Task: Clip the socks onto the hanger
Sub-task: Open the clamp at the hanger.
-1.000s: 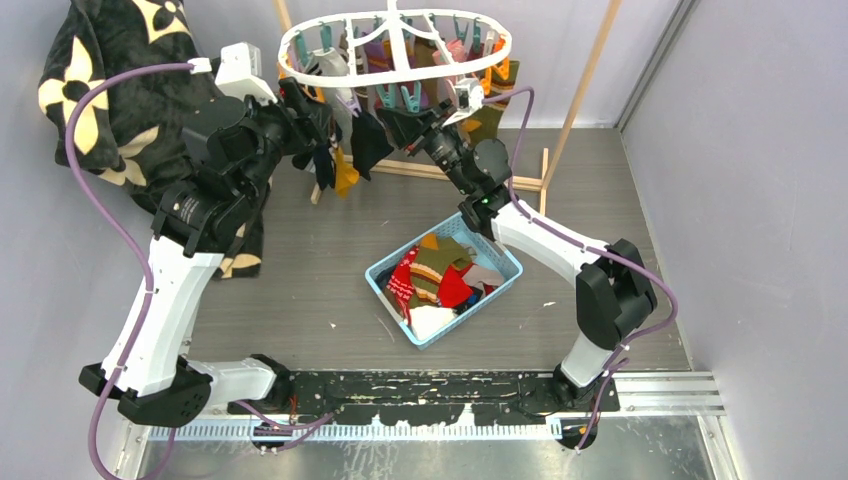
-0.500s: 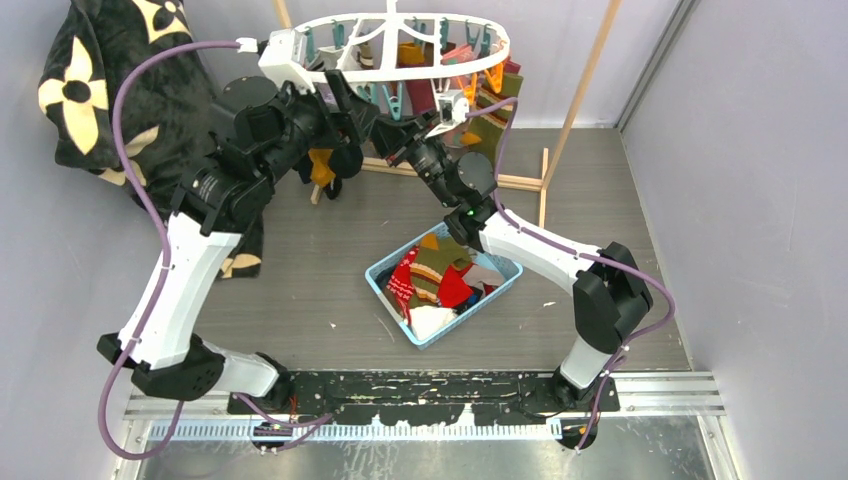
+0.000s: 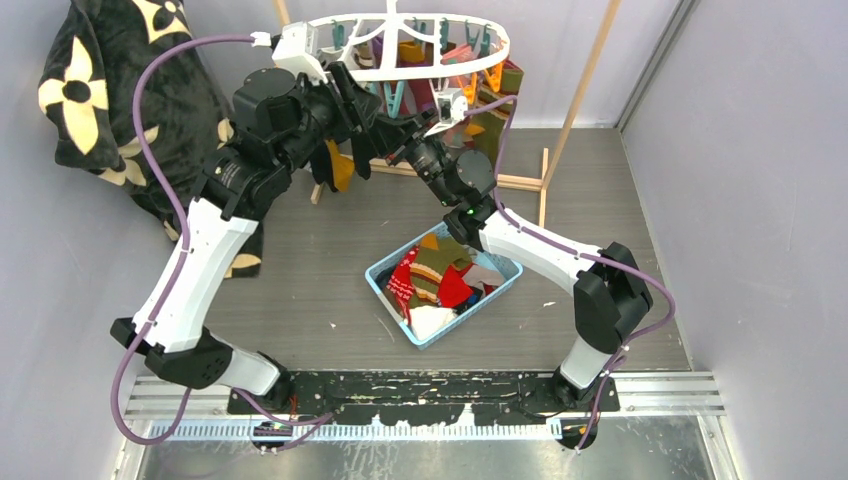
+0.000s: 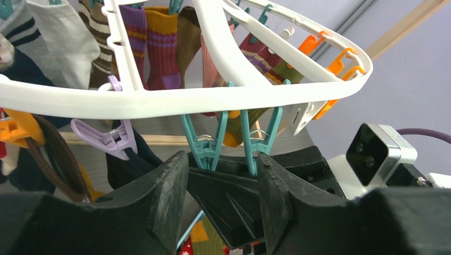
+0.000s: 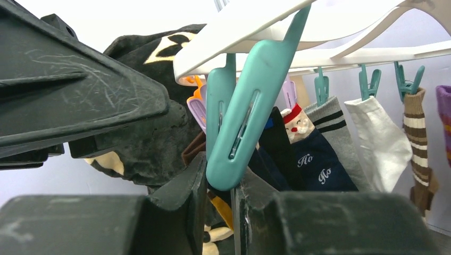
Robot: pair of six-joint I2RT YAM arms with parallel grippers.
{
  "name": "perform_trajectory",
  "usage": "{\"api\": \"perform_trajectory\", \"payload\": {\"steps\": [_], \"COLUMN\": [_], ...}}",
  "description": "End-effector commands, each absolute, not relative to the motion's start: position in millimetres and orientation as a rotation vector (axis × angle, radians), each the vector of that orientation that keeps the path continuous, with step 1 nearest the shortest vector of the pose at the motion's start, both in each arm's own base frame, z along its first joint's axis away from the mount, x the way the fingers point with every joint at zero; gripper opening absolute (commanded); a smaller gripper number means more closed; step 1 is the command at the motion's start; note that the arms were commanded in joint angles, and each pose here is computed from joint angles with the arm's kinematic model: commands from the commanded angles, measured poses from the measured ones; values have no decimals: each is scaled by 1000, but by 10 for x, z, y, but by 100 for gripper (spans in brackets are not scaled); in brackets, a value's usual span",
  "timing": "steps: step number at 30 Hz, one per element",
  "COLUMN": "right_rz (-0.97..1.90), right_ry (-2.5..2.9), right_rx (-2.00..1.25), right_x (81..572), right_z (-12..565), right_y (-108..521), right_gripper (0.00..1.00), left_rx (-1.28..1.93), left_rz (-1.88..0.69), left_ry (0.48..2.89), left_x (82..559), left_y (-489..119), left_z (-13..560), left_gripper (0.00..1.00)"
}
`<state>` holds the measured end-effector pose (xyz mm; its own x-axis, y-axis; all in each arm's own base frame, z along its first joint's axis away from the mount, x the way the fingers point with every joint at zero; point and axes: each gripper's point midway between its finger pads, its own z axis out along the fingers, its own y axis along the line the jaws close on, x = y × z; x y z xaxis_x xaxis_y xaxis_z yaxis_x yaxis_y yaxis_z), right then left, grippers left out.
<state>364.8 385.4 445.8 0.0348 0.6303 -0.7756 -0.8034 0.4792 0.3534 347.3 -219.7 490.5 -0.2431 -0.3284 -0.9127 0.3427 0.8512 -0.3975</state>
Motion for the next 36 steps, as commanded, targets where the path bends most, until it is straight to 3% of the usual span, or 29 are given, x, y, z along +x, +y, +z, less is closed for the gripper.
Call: {"api": "perform_trajectory", "payload": {"steps": [1, 8, 14, 22, 36], "right_rz": [1148, 1158, 1163, 1168, 1186], "right_ry": [934, 935, 943, 948, 962], "right_rx": [-192, -210, -217, -230, -252], "right_x": [3483, 3445, 3444, 3423, 3407], "right_z": [4923, 4942, 4916, 4907, 4872], "right_y": [3772, 3790, 3813, 3831, 3890], "right_gripper": [9, 9, 9, 9, 8], "left_rx": [-55, -77, -67, -60, -88], "left_rz": [-638, -601, -621, -617, -573], "left_ry": [1589, 1623, 1632, 1600, 1551], "left_x": [3517, 3587, 3638, 3717, 3803], "left_y": [-2120, -2102, -2183, -2210, -2138], "left_z": [5239, 5094, 5105, 5166, 5212], "left_gripper": [48, 44, 50, 50, 45]}}
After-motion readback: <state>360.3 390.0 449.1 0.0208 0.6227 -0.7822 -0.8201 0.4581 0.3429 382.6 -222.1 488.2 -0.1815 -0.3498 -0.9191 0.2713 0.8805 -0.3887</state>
